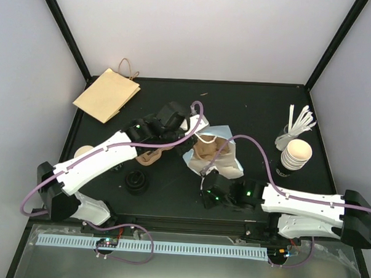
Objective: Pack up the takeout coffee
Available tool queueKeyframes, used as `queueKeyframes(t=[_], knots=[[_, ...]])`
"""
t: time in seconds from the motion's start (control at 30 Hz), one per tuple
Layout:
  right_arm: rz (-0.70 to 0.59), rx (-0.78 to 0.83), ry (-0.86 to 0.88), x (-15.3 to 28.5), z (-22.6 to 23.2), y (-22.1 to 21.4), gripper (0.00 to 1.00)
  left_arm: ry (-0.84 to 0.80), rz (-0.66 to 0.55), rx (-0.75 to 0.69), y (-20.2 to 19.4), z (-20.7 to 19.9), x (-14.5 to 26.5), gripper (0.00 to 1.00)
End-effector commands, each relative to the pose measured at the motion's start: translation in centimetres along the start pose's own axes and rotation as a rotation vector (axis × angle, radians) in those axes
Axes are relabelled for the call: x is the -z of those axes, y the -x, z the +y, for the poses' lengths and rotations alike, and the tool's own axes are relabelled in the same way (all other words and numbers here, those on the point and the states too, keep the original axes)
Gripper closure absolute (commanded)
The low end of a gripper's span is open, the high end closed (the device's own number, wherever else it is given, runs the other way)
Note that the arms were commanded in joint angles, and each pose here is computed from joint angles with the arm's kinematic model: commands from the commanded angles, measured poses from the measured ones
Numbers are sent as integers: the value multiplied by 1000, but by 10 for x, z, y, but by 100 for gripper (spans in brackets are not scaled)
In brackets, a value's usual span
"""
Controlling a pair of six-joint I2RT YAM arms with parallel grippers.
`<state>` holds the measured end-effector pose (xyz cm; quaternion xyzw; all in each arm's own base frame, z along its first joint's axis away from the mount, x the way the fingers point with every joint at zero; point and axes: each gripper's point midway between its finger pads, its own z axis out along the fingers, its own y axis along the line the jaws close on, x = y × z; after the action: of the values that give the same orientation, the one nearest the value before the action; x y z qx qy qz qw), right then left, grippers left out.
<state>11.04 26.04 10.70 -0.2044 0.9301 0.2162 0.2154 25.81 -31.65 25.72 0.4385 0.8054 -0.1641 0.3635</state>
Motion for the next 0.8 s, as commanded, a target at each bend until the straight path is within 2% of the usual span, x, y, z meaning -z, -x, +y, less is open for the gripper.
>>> queueKeyframes(t=[0.0,0.2,0.33,0.63,0.77], knots=[[-64,38,90,3,37,24,91,92,50,-22,-25,26,18,98],[-43,40,31,-10,20,10,91,115,11,-23,-27,32,27,98],[-24,18,-24,-14,-1,-5,86,16,8,-25,-24,15,20,99],[-54,-49,-50,3,-30,-20,79,-39,41,-30,-21,-2,5,98],[-113,-61,-67,20,-36,-9,78,-23,52,-64,-20,-8,2,98]])
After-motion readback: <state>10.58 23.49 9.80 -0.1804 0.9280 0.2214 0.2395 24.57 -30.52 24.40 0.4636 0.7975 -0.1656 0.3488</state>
